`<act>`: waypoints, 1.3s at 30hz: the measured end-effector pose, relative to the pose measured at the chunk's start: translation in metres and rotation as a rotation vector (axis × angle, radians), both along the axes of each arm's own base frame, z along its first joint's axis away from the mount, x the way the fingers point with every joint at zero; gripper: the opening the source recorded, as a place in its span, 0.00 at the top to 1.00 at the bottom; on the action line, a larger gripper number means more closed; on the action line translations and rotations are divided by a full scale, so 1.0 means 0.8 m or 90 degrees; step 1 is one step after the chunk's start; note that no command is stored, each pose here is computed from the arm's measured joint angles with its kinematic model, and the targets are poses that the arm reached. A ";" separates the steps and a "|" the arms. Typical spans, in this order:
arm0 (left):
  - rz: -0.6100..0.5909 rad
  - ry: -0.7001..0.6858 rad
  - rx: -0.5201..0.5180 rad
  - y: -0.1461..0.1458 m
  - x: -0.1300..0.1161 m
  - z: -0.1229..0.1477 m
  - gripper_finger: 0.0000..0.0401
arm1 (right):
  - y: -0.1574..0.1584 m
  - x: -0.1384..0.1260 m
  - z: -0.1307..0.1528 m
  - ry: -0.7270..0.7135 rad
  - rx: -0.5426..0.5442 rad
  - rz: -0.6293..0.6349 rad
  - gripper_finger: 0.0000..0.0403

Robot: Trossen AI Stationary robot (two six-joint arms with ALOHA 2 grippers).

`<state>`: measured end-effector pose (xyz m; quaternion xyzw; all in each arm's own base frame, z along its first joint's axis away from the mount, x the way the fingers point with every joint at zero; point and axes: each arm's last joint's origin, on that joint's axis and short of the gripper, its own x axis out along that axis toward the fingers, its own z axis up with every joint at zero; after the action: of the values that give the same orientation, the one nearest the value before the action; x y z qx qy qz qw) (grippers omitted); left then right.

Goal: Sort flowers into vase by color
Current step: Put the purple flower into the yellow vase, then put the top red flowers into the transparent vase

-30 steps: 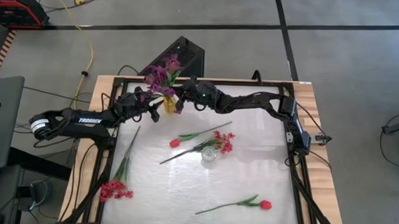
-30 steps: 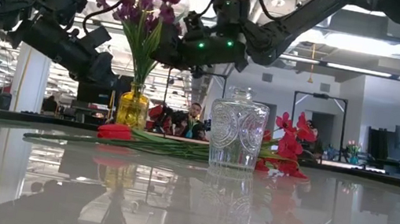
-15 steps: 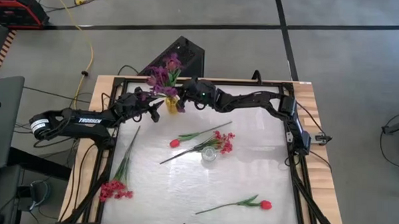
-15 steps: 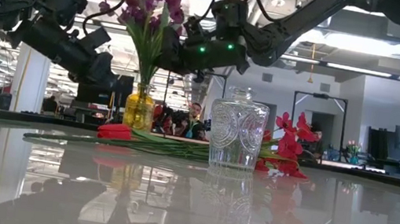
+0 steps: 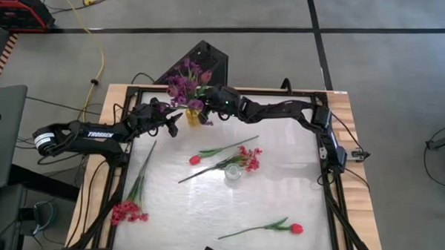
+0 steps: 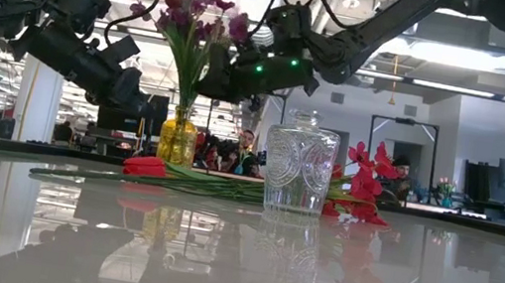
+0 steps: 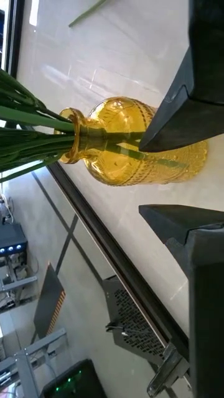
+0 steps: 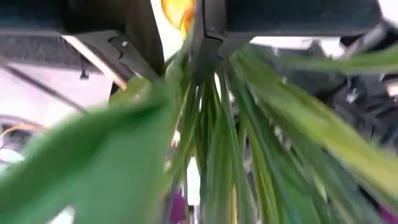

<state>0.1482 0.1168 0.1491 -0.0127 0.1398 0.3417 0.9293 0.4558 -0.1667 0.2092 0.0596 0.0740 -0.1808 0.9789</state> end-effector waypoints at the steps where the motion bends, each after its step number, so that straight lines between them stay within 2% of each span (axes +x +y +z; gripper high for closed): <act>1: 0.000 0.000 0.000 0.000 0.000 0.000 0.66 | 0.000 -0.001 0.002 0.004 -0.003 0.006 0.70; 9: -0.001 -0.015 0.003 0.000 0.001 0.003 0.66 | 0.003 -0.028 0.043 0.106 -0.034 0.018 0.53; 16: -0.010 -0.037 -0.025 -0.001 0.001 0.003 0.66 | 0.018 -0.071 0.079 0.250 -0.024 0.042 0.39; 21: -0.056 -0.052 -0.050 -0.008 0.007 0.002 0.66 | 0.035 -0.100 0.094 0.344 0.007 0.060 0.37; 25: -0.107 -0.051 -0.072 -0.023 0.016 0.000 0.66 | 0.056 -0.119 0.101 0.405 0.058 0.068 0.38; 33: -0.192 -0.028 -0.091 -0.067 0.031 0.001 0.66 | 0.126 -0.140 0.092 0.413 0.136 0.089 0.39; 39: -0.252 -0.014 -0.115 -0.104 0.035 0.001 0.66 | 0.183 -0.149 0.073 0.445 0.134 0.059 0.39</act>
<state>0.1765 0.0337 0.1500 -0.0721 0.1595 0.1385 0.9748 0.3367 -0.0200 0.2672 0.0917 0.4248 -0.1372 0.8901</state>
